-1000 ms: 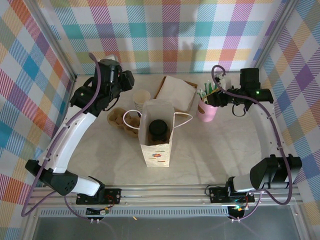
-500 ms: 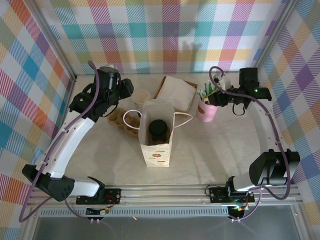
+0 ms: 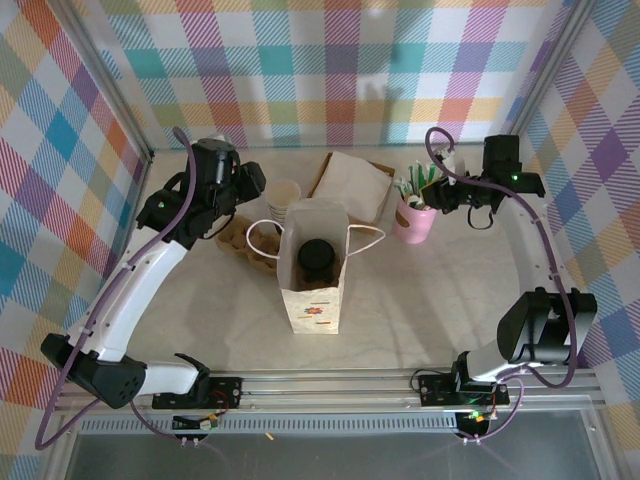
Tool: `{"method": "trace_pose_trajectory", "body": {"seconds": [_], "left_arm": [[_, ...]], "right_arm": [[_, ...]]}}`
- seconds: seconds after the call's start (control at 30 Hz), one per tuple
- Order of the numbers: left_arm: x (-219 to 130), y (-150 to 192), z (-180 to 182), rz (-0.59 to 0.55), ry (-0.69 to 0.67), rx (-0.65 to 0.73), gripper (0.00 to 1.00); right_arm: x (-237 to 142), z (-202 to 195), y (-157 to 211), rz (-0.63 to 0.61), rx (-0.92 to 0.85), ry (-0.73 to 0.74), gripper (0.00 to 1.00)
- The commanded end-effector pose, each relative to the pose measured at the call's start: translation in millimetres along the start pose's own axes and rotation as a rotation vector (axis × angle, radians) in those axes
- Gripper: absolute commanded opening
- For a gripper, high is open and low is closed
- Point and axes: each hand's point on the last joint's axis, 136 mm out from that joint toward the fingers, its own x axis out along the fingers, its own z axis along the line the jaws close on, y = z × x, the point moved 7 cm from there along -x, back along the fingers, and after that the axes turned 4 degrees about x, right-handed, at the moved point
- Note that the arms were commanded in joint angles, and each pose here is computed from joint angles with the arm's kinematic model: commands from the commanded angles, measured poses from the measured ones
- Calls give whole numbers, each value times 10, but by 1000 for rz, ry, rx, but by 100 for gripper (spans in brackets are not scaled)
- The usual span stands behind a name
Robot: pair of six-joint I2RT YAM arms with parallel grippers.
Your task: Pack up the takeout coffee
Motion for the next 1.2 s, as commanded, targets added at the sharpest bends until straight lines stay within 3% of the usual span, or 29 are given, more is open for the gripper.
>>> {"method": "trace_pose_trajectory", "body": {"seconds": [0.0,0.07,0.57,1.17], "left_arm": [[-105,-76,10,-38,26,-28,44],[-118,-86,5,-43,28,-27,44],[-121,-94,10,-49,24,-26,44],[-82,-157,-64,-56,48,7,43]], "right_arm": [[-44,45,-76,-32,-13,-51,12],[-60,51,-100,-43,-18,-48,0],[-484,139,-436,-124,-25,117,0],[-1247,571,-910,-252,204,150,0]]}}
